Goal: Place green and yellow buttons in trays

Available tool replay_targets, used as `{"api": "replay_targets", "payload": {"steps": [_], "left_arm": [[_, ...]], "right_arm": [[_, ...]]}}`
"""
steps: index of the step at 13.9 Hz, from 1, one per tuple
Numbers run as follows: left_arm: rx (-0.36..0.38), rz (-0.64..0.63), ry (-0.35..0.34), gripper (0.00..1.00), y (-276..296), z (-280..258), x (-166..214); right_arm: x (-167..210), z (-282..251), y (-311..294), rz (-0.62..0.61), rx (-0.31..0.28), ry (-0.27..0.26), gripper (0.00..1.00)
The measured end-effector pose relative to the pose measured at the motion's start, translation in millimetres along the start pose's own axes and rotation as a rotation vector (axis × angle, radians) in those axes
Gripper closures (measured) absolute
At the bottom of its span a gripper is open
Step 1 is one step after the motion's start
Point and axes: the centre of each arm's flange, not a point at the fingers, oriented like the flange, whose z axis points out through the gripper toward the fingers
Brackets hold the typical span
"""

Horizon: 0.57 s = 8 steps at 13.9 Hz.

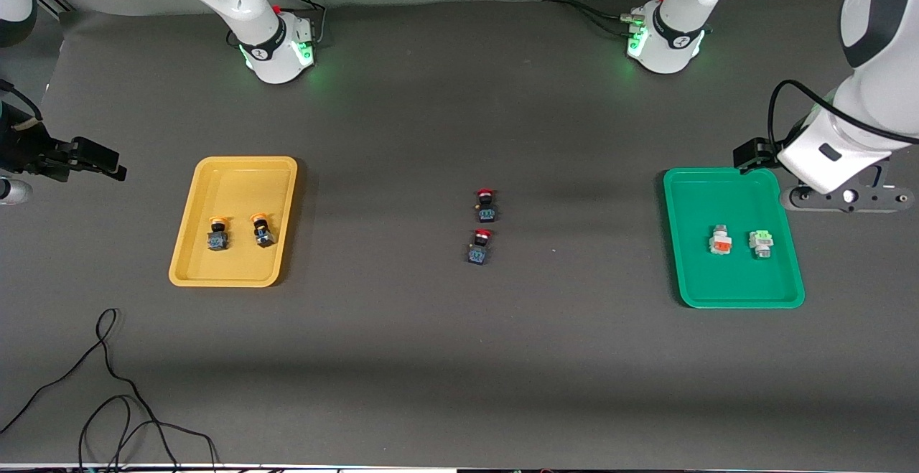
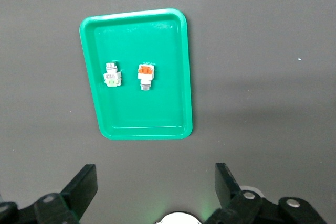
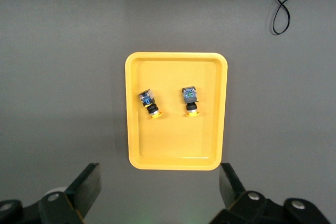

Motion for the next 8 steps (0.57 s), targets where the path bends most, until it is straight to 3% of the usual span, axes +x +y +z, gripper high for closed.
{"api": "replay_targets", "payload": {"steps": [8], "left_arm": [[0.001,-0.007,-0.006,0.0,-3.6,3.7,-1.6]], "right_arm": [[0.0,0.0,0.0,0.0,0.0,0.0,0.0]]}}
